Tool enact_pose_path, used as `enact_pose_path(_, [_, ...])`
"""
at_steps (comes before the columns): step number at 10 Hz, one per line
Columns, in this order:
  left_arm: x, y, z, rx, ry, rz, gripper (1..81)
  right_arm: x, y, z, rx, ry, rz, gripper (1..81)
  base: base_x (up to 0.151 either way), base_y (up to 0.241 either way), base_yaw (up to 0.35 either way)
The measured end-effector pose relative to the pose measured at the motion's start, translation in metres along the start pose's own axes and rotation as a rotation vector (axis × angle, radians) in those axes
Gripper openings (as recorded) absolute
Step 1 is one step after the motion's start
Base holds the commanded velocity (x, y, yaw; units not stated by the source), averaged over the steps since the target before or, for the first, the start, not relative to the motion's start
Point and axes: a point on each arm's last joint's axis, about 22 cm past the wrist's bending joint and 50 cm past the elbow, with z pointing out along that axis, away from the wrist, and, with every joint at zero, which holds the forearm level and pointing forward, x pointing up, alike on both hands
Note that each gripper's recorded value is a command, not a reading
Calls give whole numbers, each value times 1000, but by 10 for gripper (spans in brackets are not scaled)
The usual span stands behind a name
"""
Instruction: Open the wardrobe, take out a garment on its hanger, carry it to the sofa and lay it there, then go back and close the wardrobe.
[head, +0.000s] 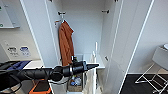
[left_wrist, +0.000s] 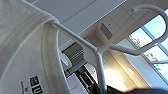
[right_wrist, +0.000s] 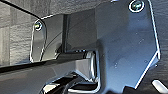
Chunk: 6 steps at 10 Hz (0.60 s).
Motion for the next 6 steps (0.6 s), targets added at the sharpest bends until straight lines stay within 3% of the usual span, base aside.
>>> enact_pose_path(4, [0, -8, -10, 30, 3, 0, 10, -2, 74, -24, -79, -14, -27, 811, 0, 0, -177])
enact_pose_path(6, [-6, -7, -10, 33, -11, -2, 10, -18, 85, -30, -82, -33, -34, 811, 0, 0, -183])
